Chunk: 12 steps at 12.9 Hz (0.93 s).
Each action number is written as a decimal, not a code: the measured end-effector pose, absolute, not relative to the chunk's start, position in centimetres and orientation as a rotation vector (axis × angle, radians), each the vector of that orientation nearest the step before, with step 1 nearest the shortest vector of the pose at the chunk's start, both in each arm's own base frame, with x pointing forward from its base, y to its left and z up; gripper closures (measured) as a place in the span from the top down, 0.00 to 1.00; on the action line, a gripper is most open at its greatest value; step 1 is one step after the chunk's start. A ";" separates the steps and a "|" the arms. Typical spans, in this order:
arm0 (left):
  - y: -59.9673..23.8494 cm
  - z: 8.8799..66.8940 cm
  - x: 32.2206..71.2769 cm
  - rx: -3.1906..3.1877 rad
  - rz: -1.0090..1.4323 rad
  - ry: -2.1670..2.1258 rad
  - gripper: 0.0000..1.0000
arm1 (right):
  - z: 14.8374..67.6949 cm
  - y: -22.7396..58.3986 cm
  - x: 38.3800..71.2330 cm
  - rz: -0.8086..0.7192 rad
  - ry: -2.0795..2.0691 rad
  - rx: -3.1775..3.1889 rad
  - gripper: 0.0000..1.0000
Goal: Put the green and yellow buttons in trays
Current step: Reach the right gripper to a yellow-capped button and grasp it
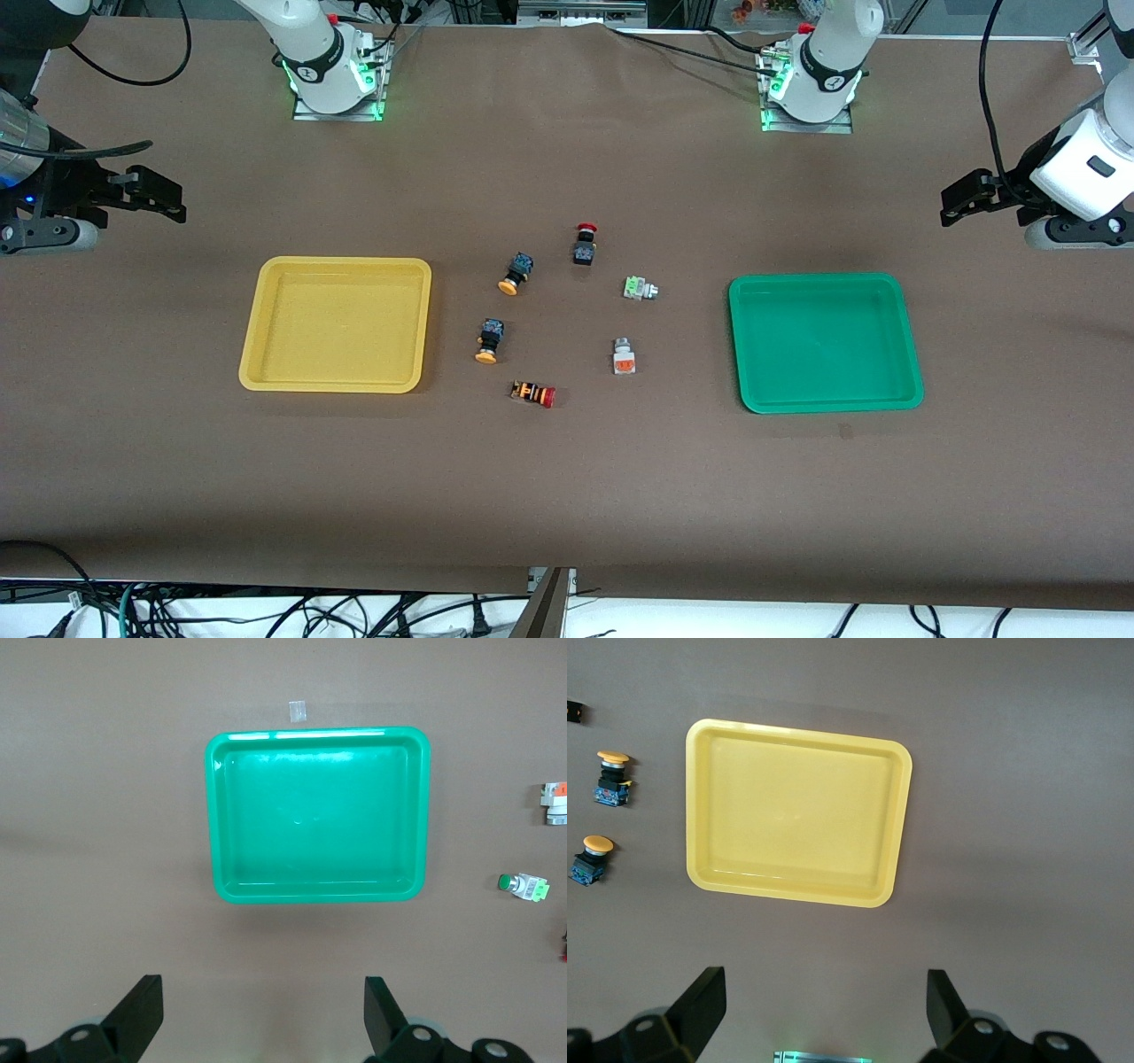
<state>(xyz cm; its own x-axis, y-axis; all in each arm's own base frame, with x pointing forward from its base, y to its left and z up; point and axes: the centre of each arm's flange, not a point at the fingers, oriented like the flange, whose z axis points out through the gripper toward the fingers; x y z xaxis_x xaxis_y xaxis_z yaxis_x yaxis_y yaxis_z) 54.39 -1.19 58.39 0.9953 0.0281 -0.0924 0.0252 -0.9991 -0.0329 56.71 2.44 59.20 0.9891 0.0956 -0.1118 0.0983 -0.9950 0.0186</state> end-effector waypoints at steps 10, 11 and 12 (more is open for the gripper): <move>-1.5 58.8 54.7 -3.128 0.131 -0.045 1.00 | 43.3 12.4 62.7 -0.347 0.164 3.127 1.00; -1.5 58.7 54.8 -3.128 0.133 -0.045 1.00 | 40.1 15.5 63.2 -0.344 0.091 3.122 1.00; -1.6 58.6 54.8 -3.128 0.135 -0.045 1.00 | 37.5 18.4 63.4 -0.331 0.040 3.120 1.00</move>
